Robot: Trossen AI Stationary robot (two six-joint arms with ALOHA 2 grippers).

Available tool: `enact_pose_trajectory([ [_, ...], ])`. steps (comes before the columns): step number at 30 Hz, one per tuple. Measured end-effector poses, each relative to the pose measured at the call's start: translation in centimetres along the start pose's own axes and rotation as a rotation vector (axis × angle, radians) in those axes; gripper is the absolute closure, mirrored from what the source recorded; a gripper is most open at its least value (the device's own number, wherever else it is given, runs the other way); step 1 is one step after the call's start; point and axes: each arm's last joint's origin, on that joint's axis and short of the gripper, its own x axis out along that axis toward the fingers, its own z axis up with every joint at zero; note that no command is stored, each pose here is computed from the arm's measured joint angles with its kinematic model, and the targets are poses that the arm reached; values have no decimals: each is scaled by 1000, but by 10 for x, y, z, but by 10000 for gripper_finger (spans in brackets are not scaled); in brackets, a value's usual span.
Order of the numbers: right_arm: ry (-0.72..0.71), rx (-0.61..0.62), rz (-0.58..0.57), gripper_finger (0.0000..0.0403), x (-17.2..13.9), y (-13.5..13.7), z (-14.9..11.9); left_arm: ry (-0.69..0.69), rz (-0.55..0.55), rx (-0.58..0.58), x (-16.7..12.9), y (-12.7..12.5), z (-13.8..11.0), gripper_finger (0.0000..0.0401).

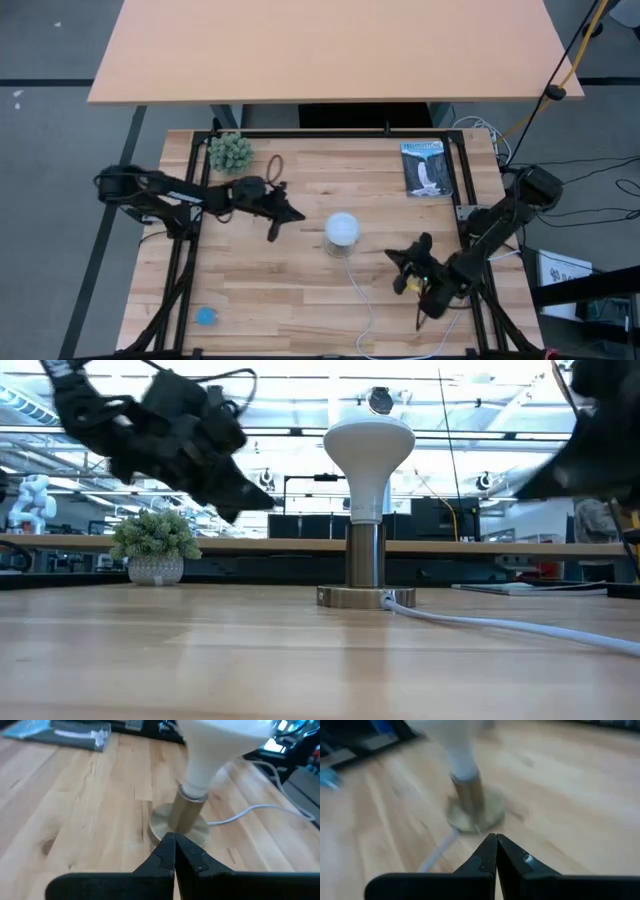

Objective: Screw lightbulb
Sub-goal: Remove the white light bulb from the gold lamp

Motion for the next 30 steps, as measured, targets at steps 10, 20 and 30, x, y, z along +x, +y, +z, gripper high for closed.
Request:
enact_pose_trajectory([
  [10, -90, -26, 45, 403, -14, 2, -7, -286, -65, 114, -45, -28, 5, 401],
  [20, -93, 15, 65, 403, -14, 6, -6, -274, -54, 56, -50, -28, 0, 401],
  [30, -104, 22, 88, 403, -15, 12, -4, -288, 36, 46, -48, -29, 0, 401],
])
